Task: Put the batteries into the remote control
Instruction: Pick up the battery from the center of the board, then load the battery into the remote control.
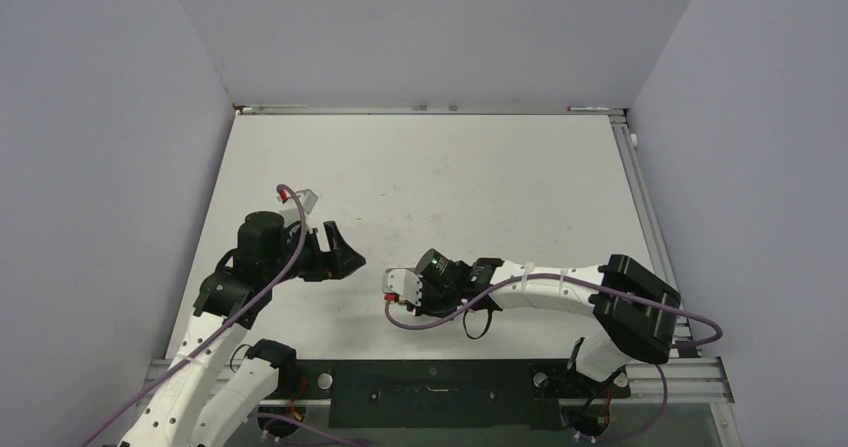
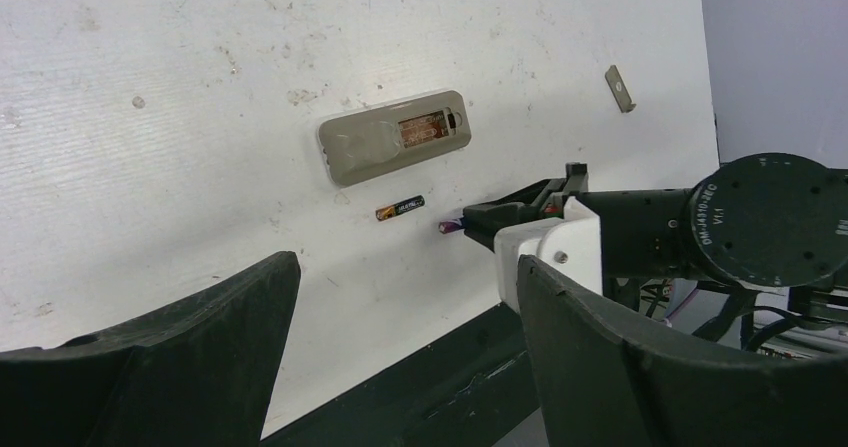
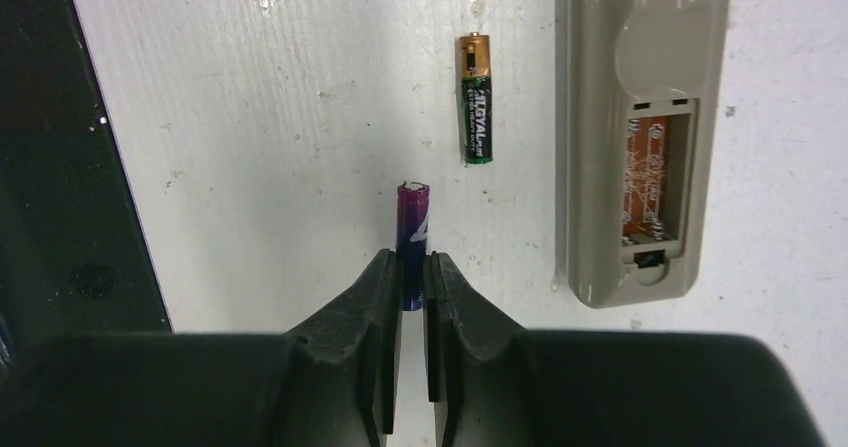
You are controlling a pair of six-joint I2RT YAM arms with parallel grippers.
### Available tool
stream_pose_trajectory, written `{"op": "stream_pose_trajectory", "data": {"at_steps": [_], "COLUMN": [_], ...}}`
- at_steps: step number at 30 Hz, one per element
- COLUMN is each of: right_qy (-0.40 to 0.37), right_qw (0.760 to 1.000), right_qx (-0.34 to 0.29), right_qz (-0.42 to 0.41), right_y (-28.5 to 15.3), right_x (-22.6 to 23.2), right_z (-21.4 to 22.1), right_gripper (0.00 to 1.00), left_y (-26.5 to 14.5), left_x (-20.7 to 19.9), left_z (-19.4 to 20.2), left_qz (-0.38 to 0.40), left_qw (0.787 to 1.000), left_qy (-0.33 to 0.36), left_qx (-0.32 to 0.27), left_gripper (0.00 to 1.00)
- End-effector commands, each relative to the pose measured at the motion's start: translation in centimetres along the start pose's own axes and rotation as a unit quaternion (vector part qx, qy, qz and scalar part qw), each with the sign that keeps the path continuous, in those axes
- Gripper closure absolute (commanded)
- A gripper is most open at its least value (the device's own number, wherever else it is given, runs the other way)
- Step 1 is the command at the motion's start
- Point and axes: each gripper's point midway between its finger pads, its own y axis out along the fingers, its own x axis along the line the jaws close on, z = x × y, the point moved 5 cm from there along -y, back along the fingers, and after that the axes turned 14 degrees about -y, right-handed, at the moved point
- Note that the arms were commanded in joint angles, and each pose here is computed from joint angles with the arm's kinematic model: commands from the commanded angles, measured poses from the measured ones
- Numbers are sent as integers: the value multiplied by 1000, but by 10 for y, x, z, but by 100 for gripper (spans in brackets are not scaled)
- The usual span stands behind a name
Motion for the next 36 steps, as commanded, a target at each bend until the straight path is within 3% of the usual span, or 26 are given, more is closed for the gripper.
{"op": "stream_pose_trajectory", "data": {"at_steps": [1,14,36], "right_qy": [-9,-28,-63], "right_qw": [999,996,995], "right_qx": [-15,-3,27], "right_qz": [37,86,68], "right_y": [-21,-52,-55], "right_x": [-9,-36,-74], "right_z": [-11,-16,-20], "right_gripper": [91,91,91], "left_y": [3,14,63], "left_x": [-4,-2,13], "left_z": [-6,-6,-6], "left_qz": [13,3,-23], "left_qw": [1000,1000,992], "left_qy": [5,-11,-115], "left_qx": [-13,7,39], "left_gripper": [23,24,27]}}
